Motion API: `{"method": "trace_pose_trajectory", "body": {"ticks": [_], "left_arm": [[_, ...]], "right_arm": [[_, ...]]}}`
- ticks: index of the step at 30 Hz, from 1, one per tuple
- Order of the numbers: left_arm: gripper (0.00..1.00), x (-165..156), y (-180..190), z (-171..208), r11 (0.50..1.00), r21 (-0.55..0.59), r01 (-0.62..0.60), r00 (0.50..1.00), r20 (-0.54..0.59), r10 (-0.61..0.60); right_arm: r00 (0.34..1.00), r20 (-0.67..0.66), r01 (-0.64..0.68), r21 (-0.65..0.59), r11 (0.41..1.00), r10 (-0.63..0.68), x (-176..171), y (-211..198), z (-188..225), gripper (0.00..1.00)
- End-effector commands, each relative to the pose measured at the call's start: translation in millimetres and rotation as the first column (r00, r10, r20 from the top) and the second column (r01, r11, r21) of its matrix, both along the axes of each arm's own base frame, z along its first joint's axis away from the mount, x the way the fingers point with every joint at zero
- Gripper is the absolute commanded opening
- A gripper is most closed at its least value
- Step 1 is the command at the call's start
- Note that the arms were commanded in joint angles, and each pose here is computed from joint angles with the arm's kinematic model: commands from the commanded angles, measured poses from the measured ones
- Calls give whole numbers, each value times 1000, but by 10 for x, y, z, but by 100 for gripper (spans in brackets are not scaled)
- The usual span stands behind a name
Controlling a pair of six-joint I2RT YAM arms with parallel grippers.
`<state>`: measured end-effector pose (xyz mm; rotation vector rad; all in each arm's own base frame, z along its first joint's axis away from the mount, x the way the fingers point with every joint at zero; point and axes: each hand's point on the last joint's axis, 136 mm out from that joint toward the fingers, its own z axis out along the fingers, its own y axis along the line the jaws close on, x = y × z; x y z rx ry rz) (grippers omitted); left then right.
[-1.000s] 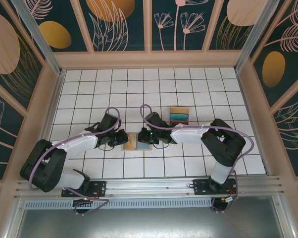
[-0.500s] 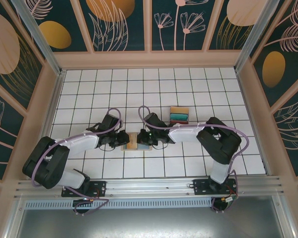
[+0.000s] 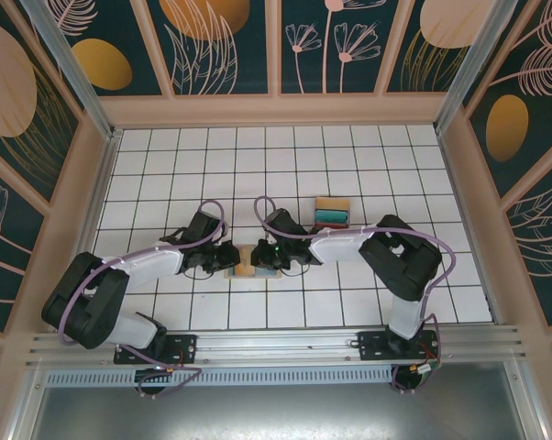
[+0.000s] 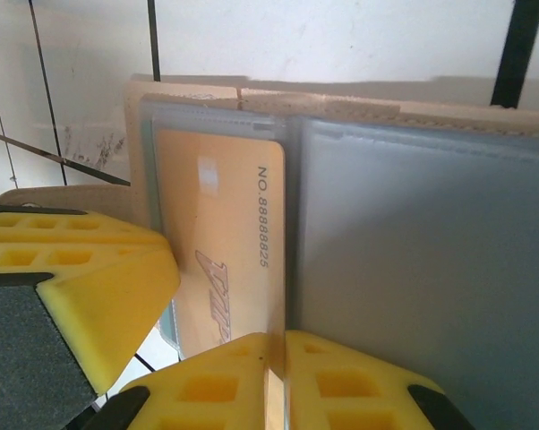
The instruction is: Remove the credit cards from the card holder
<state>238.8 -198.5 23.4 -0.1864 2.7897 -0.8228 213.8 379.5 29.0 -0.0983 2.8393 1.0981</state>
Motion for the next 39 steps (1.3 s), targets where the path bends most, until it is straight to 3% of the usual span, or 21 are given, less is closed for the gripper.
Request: {"method": "trace_pose_trajectory", "body": {"ticks": [1,3,7,17,39], "left_arm": [[15,-56,0,-65,1000,-9,3,1000,-28,-4],[15,-57,-3,-65,1000,-10,3,1000,-28,-3],[15,-57,7,-66,1000,-4,0,1000,-30,0],[14,38,85,58,999,44,-22,999,24,21],[14,17,56,57,1000,27,-10,1000,18,9]], "right_arm": [[1000,-4,-1,45,999,1,63,109,61,13],[1000,-7,-6,49,999,6,56,119,58,12],[1000,-5,2,48,999,-2,60,94,59,0],[998,-6,60,43,997,-60,78,-97,77,0],[991,21,132,-6,991,-132,36,-600,120,0]]}}
